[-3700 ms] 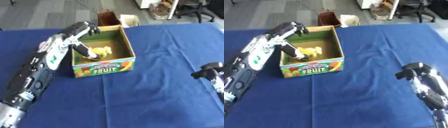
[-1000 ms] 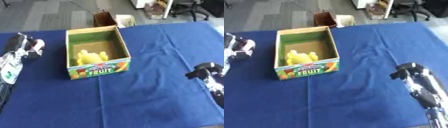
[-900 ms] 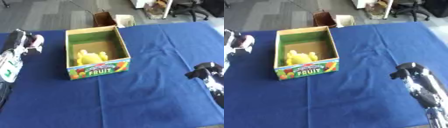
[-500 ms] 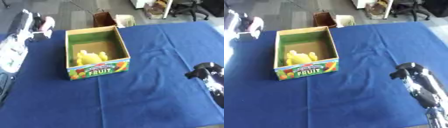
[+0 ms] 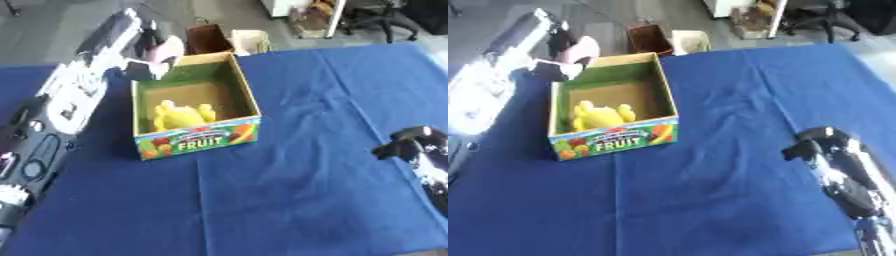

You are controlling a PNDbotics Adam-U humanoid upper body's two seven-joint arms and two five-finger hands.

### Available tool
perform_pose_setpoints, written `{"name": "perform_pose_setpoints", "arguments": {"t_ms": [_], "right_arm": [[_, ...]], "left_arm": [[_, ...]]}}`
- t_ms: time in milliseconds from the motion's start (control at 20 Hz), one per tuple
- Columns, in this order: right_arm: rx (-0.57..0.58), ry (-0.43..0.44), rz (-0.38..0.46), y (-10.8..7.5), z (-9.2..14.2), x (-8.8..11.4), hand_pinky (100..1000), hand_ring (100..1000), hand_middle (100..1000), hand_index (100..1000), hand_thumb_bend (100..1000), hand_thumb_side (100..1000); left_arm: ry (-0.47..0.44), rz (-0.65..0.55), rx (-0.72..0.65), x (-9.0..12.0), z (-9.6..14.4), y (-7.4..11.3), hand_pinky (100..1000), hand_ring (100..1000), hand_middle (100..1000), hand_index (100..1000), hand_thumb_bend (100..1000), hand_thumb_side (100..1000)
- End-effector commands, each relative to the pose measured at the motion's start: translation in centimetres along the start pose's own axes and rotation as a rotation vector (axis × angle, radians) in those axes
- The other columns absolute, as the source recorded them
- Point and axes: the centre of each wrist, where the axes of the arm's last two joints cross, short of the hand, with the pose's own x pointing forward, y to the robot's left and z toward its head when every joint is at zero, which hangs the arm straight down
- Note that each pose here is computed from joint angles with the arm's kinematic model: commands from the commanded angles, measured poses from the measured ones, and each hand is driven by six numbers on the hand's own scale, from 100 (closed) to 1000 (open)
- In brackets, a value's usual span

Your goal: Pick up objects on the table and place them in the box.

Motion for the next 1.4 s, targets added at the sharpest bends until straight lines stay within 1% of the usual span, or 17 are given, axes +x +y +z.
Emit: {"name": "perform_pose_setpoints", "arguments": {"t_ms": [50,150,200,250,300,350,400,450,500,550,600,650,750,850,1000,1200,1400], "right_arm": [[0.007,-0.014,0.014,-0.3,-0.2,0.5,651,520,434,643,100,342],[0.006,-0.015,0.013,-0.3,-0.3,0.4,651,520,434,643,100,342],[0.006,-0.016,0.013,-0.3,-0.3,0.5,651,520,434,643,100,341],[0.006,-0.016,0.014,-0.3,-0.3,0.5,651,520,434,643,100,341],[0.006,-0.016,0.015,-0.3,-0.3,0.5,651,520,434,643,100,341],[0.004,-0.016,0.015,-0.3,-0.2,0.4,651,520,434,643,100,342],[0.002,-0.015,0.015,-0.3,-0.2,0.4,651,520,434,643,100,343],[0.001,-0.015,0.014,-0.3,-0.2,0.4,651,520,434,644,100,343],[0.001,-0.015,0.014,-0.3,-0.2,0.4,652,520,434,644,100,343],[0.001,-0.015,0.015,-0.3,-0.2,0.4,652,520,434,644,100,343],[0.002,-0.016,0.016,-0.4,-0.2,0.4,652,520,434,644,100,342],[0.000,-0.018,0.017,-0.4,-0.3,0.5,652,520,434,643,100,343],[-0.006,-0.020,0.018,-0.5,-0.3,0.5,652,520,434,643,100,344],[-0.010,-0.019,0.021,-0.5,-0.2,0.5,652,520,434,643,100,343],[-0.015,-0.019,0.028,-0.7,-0.1,0.5,652,521,434,644,100,341],[-0.032,-0.020,0.032,-0.9,0.0,0.6,652,521,434,644,100,340],[-0.033,-0.019,0.033,-0.9,0.2,0.5,653,521,434,644,100,341]], "left_arm": [[-0.020,-0.026,-0.068,0.0,-0.3,0.3,544,444,473,636,489,132],[-0.026,-0.019,-0.112,-0.2,-0.3,-0.1,568,500,524,689,616,100],[-0.031,-0.012,-0.124,-0.2,-0.2,-0.1,592,537,559,717,727,243],[-0.039,-0.004,-0.127,-0.3,-0.1,-0.1,608,562,585,735,788,345],[-0.048,0.008,-0.122,-0.3,0.0,0.0,610,565,588,738,799,343],[-0.056,0.024,-0.108,-0.2,0.1,0.1,624,579,602,748,836,395],[-0.065,0.046,-0.085,-0.2,0.3,0.4,623,578,604,748,838,419],[-0.073,0.071,-0.060,-0.2,0.6,0.7,622,576,603,746,833,436],[-0.078,0.099,-0.031,-0.2,1.0,1.1,619,569,597,739,783,462],[-0.080,0.141,0.010,-0.2,1.5,1.6,612,558,588,731,720,467],[-0.078,0.193,0.055,-0.3,2.1,2.1,608,551,582,725,683,464],[-0.075,0.257,0.111,-0.4,2.9,2.6,600,537,566,710,559,426],[-0.070,0.394,0.209,-0.6,4.6,3.4,587,529,554,696,456,379],[-0.057,0.534,0.296,-1.0,6.8,3.9,578,525,548,685,416,378],[-0.034,0.679,0.393,-1.2,10.2,4.1,574,520,544,680,410,386],[0.013,0.785,0.507,-0.9,14.1,3.2,573,519,544,685,419,393],[0.114,0.836,0.609,-1.0,17.0,1.6,569,512,534,682,421,409]]}}
